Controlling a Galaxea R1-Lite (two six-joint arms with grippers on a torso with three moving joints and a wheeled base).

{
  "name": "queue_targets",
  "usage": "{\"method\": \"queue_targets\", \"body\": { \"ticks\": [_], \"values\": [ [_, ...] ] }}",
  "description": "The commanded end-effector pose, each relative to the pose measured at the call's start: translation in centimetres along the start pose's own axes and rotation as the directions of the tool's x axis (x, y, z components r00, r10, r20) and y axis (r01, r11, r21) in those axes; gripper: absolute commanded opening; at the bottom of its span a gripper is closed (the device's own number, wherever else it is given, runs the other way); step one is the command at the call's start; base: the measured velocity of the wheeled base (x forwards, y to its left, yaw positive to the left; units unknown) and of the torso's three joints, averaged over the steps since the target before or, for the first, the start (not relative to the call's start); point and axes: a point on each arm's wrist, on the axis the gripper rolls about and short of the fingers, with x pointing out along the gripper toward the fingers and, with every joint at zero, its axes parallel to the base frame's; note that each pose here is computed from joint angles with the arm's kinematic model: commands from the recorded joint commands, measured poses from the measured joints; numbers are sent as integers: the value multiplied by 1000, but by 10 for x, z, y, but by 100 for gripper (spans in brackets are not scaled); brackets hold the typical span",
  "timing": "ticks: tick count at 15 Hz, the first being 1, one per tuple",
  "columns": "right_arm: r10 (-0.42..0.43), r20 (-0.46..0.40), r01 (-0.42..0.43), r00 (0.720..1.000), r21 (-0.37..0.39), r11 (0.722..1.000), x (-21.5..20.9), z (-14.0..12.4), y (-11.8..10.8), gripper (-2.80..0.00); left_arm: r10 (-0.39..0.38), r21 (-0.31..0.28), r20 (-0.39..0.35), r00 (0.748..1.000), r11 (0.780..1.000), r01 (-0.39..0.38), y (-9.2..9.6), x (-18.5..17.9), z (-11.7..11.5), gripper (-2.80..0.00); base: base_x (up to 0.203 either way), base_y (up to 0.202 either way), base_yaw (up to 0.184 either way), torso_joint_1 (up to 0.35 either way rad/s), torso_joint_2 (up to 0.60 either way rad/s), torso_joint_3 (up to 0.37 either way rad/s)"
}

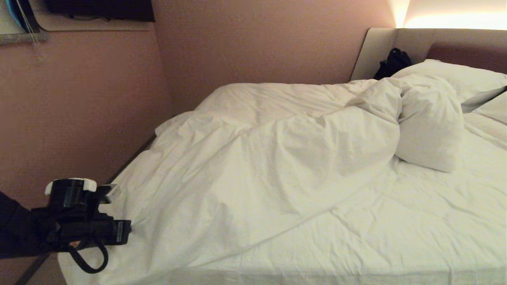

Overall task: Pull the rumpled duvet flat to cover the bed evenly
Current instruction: Flatten the corners of the folded blanket

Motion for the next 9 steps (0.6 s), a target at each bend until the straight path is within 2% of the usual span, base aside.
{"method": "queue_targets", "body": {
  "ticks": [1, 4, 9],
  "values": [
    [1, -1, -1, 1000, 0, 1000, 0, 0, 0, -280, 4, 1, 38, 999, 1000, -4, -2, -15, 3, -280, 0, 0, 0, 0, 0, 0],
    [1, -1, -1, 1000, 0, 1000, 0, 0, 0, -280, 11, -8, 64, 998, 1000, -10, -7, -42, 5, -280, 0, 0, 0, 0, 0, 0],
    [1, -1, -1, 1000, 0, 1000, 0, 0, 0, -280, 33, -49, 92, 995, 998, -28, -18, -110, -1, -280, 0, 0, 0, 0, 0, 0]
  ]
}}
